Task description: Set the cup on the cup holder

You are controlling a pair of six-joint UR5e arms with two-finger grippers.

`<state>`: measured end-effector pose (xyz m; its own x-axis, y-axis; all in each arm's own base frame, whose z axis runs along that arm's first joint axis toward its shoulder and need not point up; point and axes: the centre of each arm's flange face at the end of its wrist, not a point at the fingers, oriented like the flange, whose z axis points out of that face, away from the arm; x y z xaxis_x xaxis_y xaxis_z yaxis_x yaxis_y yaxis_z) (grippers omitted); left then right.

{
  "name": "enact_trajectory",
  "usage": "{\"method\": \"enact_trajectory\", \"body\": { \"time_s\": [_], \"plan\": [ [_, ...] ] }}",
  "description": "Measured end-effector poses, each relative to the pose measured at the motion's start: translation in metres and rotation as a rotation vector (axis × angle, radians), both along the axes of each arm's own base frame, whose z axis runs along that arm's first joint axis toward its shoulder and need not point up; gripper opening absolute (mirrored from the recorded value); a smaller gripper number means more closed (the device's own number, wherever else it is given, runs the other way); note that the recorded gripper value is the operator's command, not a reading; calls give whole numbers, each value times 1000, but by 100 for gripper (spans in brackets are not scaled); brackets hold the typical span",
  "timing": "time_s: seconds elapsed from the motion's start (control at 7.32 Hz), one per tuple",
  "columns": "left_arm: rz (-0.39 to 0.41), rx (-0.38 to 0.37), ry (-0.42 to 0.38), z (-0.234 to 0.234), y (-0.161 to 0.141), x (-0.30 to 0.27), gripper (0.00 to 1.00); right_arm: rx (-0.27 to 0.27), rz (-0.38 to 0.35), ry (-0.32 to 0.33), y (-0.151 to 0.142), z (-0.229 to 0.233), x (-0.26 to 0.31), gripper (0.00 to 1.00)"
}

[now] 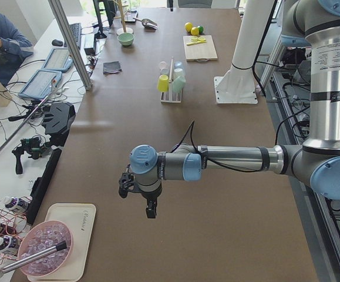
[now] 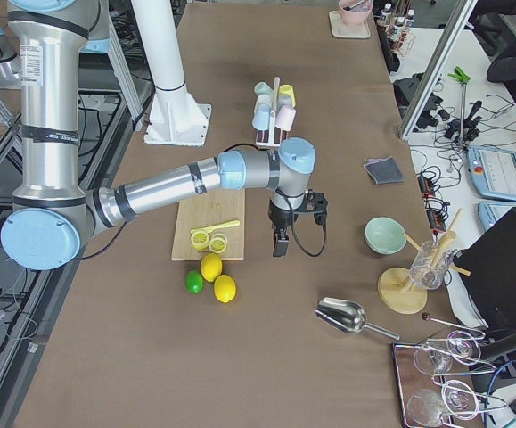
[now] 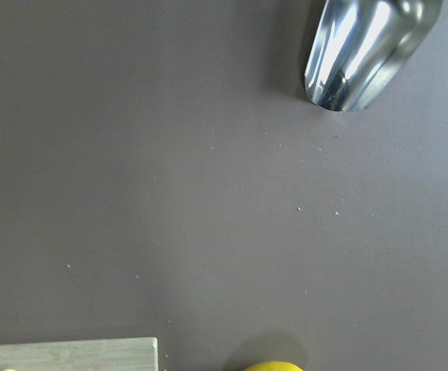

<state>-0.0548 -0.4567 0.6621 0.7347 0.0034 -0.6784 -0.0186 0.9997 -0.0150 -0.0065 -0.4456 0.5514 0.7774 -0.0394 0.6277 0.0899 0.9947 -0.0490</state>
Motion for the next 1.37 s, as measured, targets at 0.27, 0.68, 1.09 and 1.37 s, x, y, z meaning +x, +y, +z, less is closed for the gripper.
{"method": "enact_trajectory", "body": {
  "time_s": [0.27, 0.68, 1.09, 1.37],
  "plan": [
    [-1, 2, 0, -1, 2, 0, 98, -80, 72, -83, 18, 49, 48, 100],
    [-1, 5, 0, -2, 2, -1, 98, -135, 124, -124, 24, 76, 66, 100],
    [-1, 4, 0, -2, 2, -1, 98, -146, 127, -121, 22, 82, 67, 100],
    [-1, 4, 0, -2, 2, -1, 98, -148, 127, -121, 21, 83, 67, 100]
  ]
}}
